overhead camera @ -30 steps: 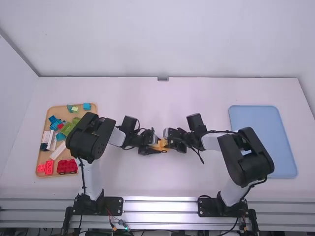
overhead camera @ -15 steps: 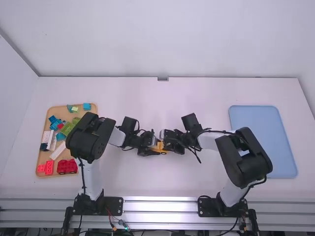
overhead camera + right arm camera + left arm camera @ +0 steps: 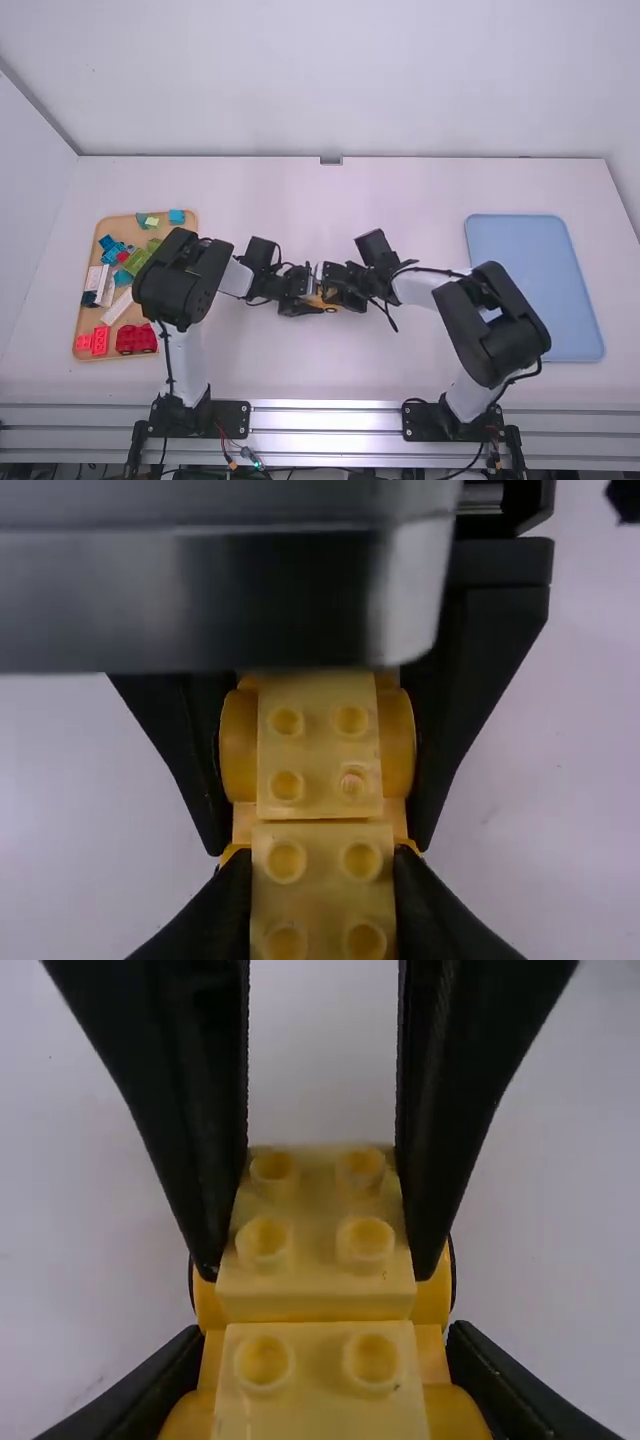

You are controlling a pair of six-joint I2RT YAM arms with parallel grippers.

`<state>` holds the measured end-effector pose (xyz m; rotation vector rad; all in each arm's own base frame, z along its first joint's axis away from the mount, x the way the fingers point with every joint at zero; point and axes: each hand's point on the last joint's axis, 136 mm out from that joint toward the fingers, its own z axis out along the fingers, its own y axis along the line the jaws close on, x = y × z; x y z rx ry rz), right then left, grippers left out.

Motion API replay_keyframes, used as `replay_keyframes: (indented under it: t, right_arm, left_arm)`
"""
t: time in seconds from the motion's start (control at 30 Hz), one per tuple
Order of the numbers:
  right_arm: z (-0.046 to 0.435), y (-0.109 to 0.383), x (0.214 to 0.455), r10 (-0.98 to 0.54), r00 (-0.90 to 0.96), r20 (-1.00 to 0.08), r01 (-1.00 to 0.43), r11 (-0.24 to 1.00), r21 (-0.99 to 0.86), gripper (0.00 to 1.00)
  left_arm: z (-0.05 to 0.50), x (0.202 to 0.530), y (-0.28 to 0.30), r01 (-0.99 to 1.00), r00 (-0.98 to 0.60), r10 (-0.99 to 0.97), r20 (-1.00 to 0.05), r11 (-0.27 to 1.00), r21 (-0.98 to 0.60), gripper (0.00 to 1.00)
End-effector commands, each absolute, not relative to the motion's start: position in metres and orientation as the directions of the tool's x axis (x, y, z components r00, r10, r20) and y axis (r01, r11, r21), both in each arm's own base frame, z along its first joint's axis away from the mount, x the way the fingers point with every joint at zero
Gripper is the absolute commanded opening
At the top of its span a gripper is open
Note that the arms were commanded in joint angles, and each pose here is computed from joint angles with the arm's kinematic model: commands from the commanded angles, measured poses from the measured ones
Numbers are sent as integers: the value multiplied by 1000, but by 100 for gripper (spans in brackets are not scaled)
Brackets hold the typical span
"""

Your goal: Assemble lego blocks to make yellow taxi

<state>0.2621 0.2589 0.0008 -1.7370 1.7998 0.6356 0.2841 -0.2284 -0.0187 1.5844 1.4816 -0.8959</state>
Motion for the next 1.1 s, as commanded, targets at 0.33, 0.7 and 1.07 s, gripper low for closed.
replay_keyframes:
  t: [0.33, 0.7, 1.07]
  right_arm:
    - [13, 264, 266, -674, 16, -739, -1000, 5, -26, 58]
    - [56, 254, 264, -424, 75, -903, -994, -104, -34, 42]
    - [17, 243, 262, -637, -21, -771, -999, -7, 33, 0]
  left_arm:
    - [-19, 279, -233, 998, 62, 437, -897, -42, 49, 41]
    - [-19, 278, -234, 998, 66, 436, -898, -45, 51, 42]
    - [-19, 280, -233, 998, 64, 437, -897, -40, 51, 40]
